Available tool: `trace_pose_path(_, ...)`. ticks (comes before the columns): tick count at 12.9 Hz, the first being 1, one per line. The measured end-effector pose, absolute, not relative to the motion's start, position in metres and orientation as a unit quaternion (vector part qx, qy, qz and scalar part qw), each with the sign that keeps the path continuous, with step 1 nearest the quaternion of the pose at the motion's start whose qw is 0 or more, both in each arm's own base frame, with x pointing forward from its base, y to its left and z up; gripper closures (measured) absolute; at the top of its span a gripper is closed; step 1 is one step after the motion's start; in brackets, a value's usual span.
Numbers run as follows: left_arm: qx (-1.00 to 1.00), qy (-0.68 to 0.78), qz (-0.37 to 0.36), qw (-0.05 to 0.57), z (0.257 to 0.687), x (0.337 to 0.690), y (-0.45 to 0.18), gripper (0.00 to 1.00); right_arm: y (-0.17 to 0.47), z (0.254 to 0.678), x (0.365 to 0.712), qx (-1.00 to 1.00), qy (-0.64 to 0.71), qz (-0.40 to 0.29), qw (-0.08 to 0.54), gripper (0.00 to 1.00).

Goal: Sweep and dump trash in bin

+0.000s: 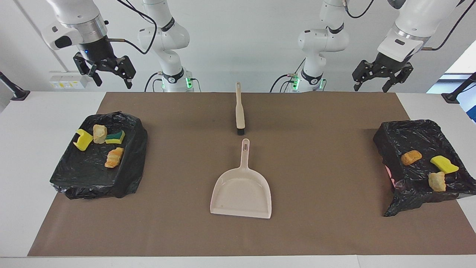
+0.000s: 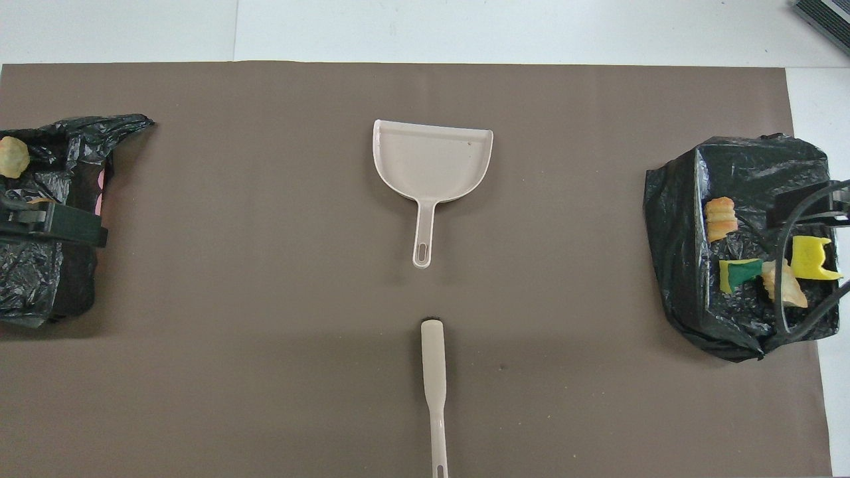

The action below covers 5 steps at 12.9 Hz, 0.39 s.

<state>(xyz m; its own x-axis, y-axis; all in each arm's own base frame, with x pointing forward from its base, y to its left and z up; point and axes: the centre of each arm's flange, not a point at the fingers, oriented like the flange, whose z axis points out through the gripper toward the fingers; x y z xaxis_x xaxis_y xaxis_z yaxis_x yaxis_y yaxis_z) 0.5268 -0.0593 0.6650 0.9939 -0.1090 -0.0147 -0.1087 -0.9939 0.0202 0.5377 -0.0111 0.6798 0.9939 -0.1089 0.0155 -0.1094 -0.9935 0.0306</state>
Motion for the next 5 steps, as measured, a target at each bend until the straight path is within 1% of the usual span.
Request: trace_pose_path(5, 0.998, -0.060, -0.008, 0.010, 0.6651, 0.5270, -0.0571, 0.00, -0.0130, 0.6796, 0.5377, 0.998, -0.056, 0.007, 0.016, 0.00)
